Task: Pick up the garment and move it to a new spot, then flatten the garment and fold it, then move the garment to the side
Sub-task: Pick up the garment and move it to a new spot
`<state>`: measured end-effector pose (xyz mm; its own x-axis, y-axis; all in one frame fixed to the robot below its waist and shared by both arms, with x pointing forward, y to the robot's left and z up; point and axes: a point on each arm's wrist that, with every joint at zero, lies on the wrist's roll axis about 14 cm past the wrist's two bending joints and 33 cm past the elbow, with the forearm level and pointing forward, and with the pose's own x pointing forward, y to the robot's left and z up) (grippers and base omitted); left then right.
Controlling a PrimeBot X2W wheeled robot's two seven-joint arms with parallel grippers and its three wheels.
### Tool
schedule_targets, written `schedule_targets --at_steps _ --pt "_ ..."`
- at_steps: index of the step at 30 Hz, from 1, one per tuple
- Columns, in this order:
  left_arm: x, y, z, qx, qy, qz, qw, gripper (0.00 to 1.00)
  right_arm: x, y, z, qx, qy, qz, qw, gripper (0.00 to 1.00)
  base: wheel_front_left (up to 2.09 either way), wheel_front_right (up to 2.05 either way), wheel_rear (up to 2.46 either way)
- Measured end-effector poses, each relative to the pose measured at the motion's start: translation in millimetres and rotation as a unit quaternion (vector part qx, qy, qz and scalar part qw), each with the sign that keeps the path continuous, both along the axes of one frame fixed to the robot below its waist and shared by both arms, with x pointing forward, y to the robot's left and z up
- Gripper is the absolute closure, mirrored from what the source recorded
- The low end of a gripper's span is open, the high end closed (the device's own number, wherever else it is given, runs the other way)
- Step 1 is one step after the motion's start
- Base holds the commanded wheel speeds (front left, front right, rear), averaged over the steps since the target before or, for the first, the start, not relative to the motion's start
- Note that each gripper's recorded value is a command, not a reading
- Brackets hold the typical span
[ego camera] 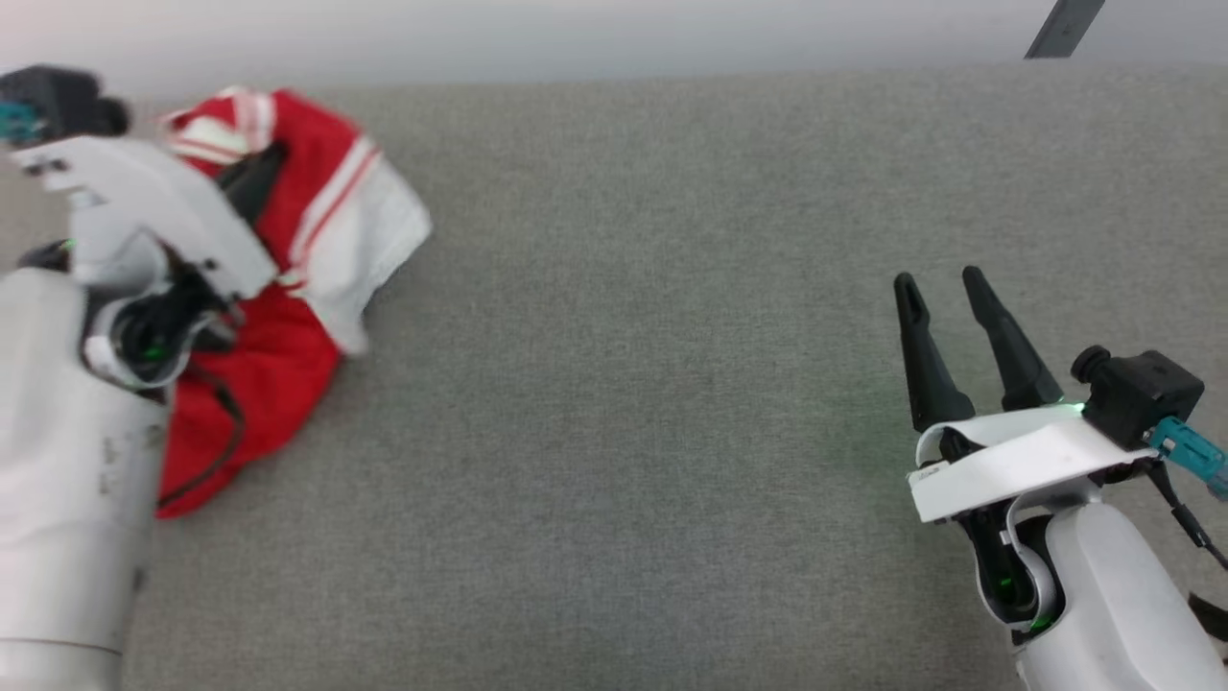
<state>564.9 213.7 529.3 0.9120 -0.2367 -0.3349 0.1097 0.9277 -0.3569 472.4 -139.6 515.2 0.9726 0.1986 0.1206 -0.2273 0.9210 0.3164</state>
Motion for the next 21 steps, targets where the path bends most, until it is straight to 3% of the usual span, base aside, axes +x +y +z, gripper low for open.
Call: schedule_targets --at_steps 9,14,21 --pt "-18 -138 48 -0.068 -0.035 -0.183 0.98 1.0 -15 -21 16 0.025 -0.017 -0.041 0.999 0.0 0.0 0.0 0.0" --pt "-44 -225 40 -0.085 -0.002 -0.299 0.95 1.0 -24 -51 19 0.033 -0.019 -0.085 0.996 0.0 0.0 0.0 0.0" --pt "-82 -325 29 -0.117 0.04 -0.431 0.894 1.0 -40 -94 14 0.043 -0.012 -0.152 0.987 0.0 0.0 0.0 0.0"
